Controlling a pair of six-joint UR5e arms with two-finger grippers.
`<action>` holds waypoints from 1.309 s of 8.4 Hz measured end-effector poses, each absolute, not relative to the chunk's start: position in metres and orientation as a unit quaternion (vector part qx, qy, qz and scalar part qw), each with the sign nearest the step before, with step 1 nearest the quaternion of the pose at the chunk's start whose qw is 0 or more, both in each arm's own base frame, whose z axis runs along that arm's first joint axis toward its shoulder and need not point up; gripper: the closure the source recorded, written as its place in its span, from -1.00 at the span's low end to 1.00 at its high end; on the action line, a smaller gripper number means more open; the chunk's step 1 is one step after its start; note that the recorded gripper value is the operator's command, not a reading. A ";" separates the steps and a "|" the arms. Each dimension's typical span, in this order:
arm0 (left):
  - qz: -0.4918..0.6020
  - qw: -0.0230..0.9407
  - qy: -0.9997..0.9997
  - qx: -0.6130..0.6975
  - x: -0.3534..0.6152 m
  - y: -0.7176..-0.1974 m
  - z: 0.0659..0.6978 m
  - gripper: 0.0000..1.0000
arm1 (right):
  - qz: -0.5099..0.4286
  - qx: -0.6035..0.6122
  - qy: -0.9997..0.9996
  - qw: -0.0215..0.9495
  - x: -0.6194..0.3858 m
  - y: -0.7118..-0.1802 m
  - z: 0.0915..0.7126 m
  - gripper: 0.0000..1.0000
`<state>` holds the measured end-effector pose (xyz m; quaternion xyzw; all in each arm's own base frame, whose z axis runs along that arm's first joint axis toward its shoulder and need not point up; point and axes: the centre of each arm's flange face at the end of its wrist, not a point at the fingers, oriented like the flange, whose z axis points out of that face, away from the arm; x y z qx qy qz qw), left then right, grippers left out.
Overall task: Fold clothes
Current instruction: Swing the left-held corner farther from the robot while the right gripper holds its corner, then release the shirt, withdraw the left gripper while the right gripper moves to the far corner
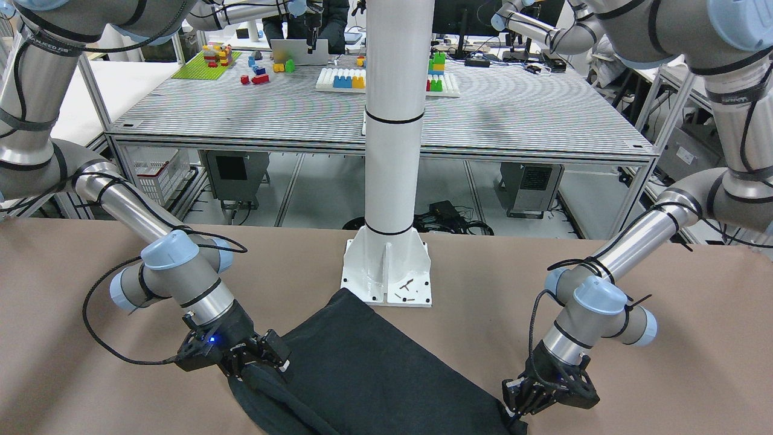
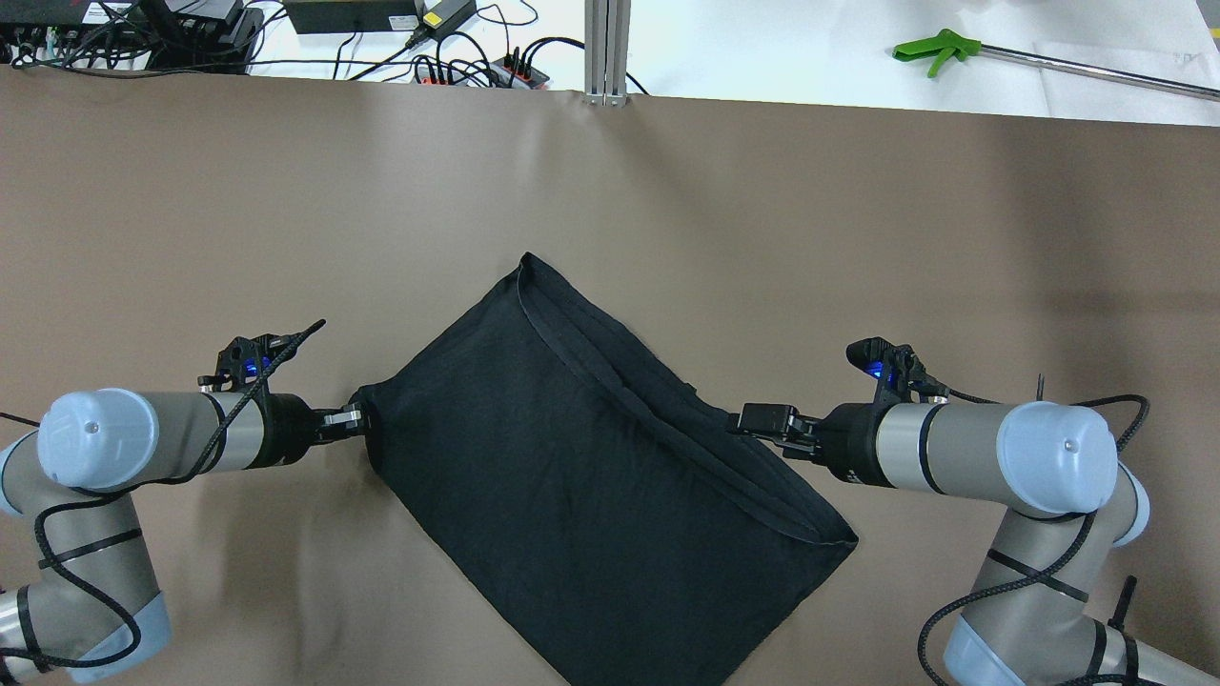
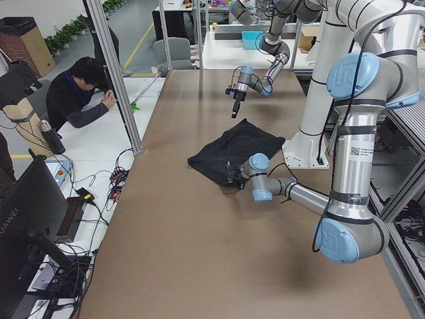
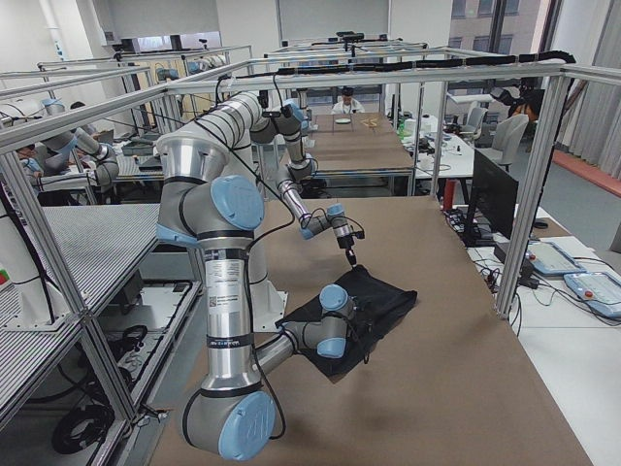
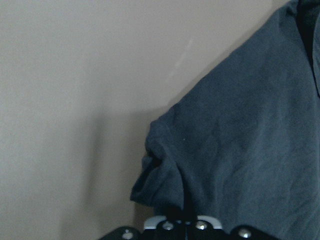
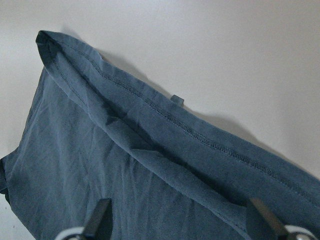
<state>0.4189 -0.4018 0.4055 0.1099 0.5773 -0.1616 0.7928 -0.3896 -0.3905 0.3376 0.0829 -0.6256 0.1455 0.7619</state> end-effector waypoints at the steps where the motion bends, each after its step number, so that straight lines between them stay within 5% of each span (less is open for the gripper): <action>1: -0.172 0.795 0.570 0.115 0.419 -0.417 0.403 1.00 | 0.145 0.083 -0.626 0.762 -0.389 -0.390 0.338 -0.89; 9: -0.242 0.827 0.469 0.192 0.455 -0.637 0.278 1.00 | 0.145 0.082 -0.627 0.761 -0.388 -0.388 0.341 -0.89; 10: -0.246 0.832 0.456 0.197 0.455 -0.663 0.275 0.81 | 0.145 0.081 -0.627 0.761 -0.389 -0.387 0.341 -0.89; 11: -0.252 0.836 0.443 0.204 0.458 -0.683 0.270 -0.91 | 0.144 0.081 -0.627 0.761 -0.390 -0.387 0.340 -0.89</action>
